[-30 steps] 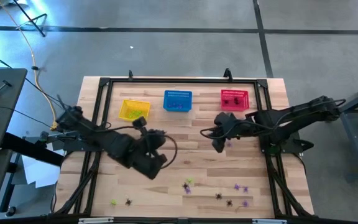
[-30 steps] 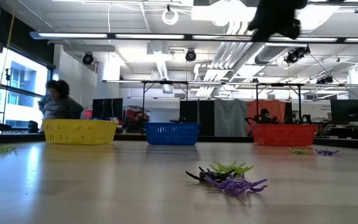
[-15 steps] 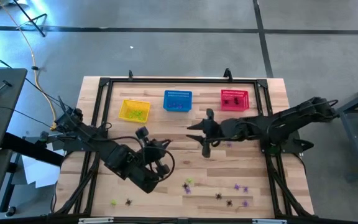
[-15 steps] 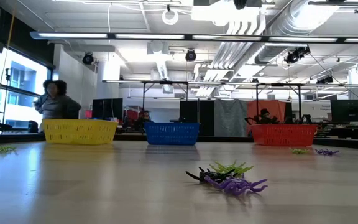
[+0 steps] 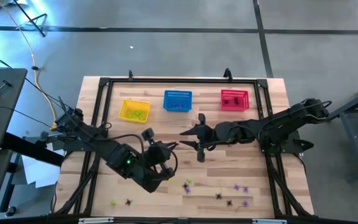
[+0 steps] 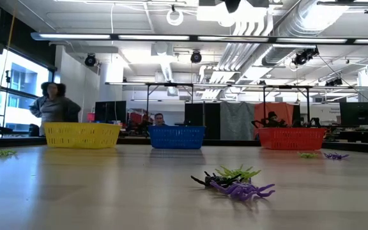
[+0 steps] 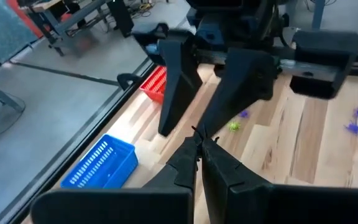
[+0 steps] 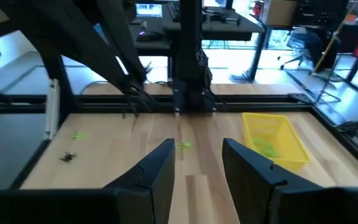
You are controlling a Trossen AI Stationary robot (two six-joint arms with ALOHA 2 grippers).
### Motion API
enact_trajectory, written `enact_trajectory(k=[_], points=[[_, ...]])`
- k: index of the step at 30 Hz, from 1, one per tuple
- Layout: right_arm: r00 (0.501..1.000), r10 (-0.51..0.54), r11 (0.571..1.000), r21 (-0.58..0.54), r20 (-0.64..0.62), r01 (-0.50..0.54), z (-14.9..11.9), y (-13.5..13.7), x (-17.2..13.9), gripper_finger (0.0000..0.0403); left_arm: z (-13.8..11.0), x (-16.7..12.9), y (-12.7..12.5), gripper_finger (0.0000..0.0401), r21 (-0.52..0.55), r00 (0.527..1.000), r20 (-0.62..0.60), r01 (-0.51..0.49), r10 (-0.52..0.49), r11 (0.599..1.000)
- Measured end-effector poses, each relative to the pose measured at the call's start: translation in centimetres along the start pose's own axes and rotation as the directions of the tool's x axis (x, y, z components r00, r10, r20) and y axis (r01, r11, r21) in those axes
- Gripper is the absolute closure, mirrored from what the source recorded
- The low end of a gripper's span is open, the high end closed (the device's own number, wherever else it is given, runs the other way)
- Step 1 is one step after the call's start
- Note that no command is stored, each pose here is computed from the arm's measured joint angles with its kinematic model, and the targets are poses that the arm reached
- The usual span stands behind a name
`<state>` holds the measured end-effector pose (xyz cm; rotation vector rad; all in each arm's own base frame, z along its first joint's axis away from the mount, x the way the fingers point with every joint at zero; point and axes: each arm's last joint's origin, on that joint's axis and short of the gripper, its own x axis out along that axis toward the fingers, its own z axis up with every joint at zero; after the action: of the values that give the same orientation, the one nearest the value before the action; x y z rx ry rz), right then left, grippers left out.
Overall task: Sort Halloween decoration
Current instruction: Put the black spider toy into the red bin
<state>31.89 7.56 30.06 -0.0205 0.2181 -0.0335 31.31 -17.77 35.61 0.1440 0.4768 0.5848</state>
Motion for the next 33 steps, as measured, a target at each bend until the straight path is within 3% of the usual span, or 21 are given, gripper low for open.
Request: enact_trajectory(k=[5, 24, 27, 31, 33], points=[[0.996, 0.081, 0.996, 0.034, 0.025, -0.082, 0.3, 0.2, 0.0, 0.0273, 0.4, 0.4, 0.0, 0.0401, 0.009, 1.0, 0.009, 0.012, -0.012, 1.0], [0.991, 0.118, 0.992, 0.038, 0.069, -0.121, 0.7, 1.3, -0.3, 0.0276, 1.6, 2.0, 0.2, 0.0401, 0.018, 0.994, -0.002, 0.108, -0.108, 0.994], [0.99, 0.126, 0.991, 0.037, 0.069, -0.129, 0.7, 1.3, -0.3, 0.0304, 1.6, 2.1, 0.3, 0.0401, 0.018, 0.994, -0.003, 0.108, -0.108, 0.994], [0.987, 0.145, 0.989, 0.032, 0.065, -0.147, 0.6, 1.3, -0.3, 0.0382, 1.6, 2.1, 0.2, 0.0401, 0.018, 0.994, -0.004, 0.113, -0.113, 0.993], [0.986, 0.156, 0.987, 0.027, 0.062, -0.158, 0.6, 1.4, -0.3, 0.0392, 1.6, 2.1, 0.2, 0.0401, 0.017, 0.992, -0.008, 0.123, -0.123, 0.992]])
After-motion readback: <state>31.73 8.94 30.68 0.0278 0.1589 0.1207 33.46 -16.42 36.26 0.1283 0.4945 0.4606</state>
